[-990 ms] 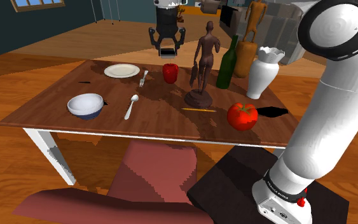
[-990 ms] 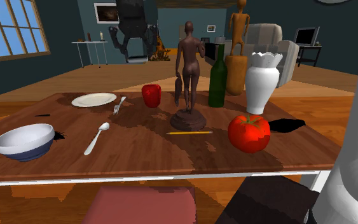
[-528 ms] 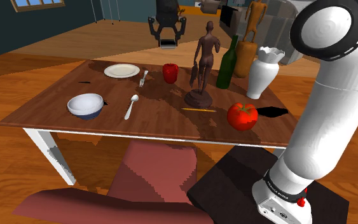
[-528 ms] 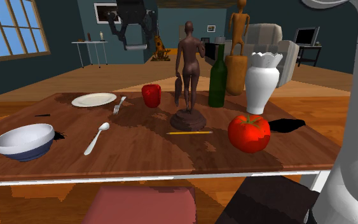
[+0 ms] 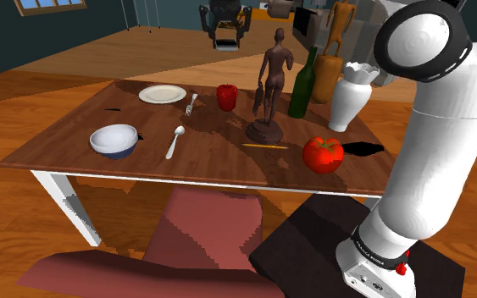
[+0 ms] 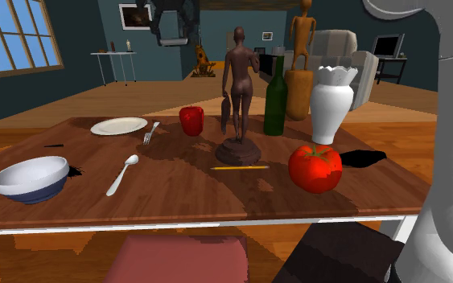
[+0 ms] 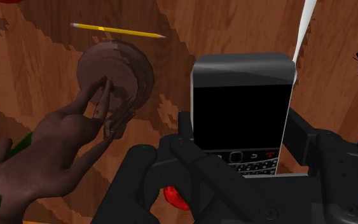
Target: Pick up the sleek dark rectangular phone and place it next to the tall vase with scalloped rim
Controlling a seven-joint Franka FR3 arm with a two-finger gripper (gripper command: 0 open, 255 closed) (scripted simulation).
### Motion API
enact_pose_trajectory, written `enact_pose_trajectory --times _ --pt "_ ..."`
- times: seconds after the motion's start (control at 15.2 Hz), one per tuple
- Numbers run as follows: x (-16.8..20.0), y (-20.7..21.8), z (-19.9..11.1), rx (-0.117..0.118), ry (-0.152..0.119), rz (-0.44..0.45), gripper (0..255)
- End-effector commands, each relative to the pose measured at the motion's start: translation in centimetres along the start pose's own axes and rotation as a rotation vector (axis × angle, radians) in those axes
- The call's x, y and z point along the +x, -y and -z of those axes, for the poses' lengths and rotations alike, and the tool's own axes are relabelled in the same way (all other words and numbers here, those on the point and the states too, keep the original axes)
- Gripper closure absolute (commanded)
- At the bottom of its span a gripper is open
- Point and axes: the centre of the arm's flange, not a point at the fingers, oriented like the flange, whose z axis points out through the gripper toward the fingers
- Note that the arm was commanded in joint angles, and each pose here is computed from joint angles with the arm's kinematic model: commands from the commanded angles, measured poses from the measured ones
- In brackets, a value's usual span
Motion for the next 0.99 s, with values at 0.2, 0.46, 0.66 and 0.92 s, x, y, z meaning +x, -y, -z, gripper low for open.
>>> enact_pose_trajectory --times 0.2,0.46,0.66,0.92 --pt "0.0 -6.0 -0.2 0.000 0.000 0.000 255" --pt "0.0 -11.2 -0.5 0.000 0.000 0.000 255" --pt "0.1 -15.2 -0.8 0.000 0.000 0.000 255" --pt "0.1 -20.5 -1.1 0.000 0.000 0.000 255"
